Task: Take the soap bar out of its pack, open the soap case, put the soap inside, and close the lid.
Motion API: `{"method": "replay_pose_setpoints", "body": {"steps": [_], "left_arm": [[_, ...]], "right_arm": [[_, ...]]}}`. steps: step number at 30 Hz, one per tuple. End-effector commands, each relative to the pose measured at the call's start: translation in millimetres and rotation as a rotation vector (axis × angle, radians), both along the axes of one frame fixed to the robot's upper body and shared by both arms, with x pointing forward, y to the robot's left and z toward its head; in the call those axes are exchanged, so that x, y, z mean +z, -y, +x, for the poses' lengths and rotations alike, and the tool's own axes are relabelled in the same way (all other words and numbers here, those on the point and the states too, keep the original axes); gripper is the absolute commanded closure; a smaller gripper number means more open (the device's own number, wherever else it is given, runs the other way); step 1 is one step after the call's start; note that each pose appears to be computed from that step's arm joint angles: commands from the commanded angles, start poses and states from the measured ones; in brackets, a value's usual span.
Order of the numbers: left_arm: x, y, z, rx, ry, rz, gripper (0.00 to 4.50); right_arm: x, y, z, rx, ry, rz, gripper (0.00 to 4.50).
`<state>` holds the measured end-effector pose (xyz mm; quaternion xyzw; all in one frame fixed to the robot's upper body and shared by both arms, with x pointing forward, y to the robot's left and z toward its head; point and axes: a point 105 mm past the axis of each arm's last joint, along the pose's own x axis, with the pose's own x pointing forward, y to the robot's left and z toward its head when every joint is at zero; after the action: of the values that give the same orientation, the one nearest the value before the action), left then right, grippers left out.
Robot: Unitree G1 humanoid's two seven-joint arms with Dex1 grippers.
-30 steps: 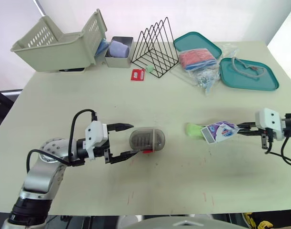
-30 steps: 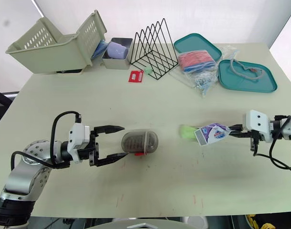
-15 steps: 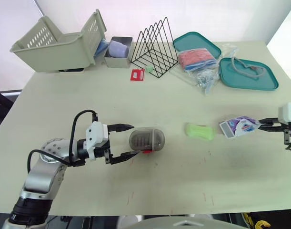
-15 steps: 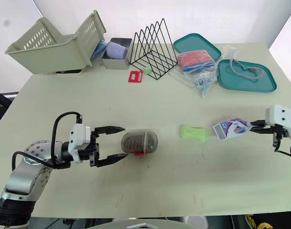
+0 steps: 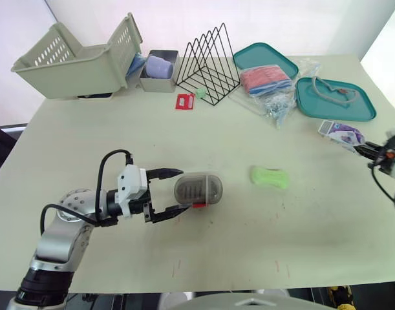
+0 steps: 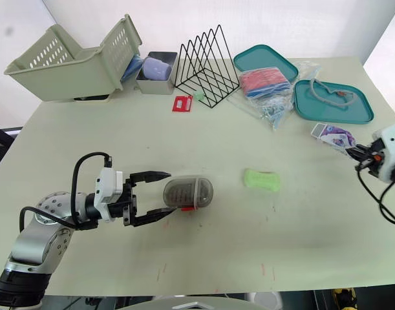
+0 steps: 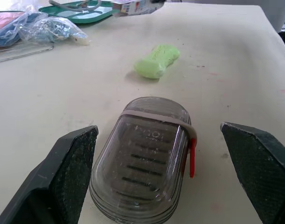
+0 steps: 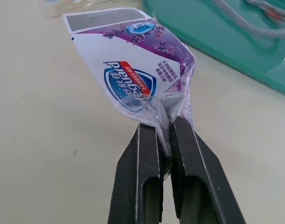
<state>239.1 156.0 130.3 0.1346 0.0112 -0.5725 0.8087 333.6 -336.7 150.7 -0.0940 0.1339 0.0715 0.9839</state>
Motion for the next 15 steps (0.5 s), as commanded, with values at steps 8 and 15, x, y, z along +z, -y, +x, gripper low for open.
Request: {"method": "replay_pose_setpoints", "body": {"steps": [8, 15], "left_arm": [[11.0, -1.0, 1.1, 0.005, 0.043, -0.001, 0.00], [10.6, 1.8, 1.7, 0.008, 0.049, -0.005, 0.00]], "right_arm": [[8.0, -14.4, -14.5, -0.463, -0.003, 0.196, 4.49], [2.4, -22.2, -14.9, -0.519, -0.001, 0.231, 4.49]]}}
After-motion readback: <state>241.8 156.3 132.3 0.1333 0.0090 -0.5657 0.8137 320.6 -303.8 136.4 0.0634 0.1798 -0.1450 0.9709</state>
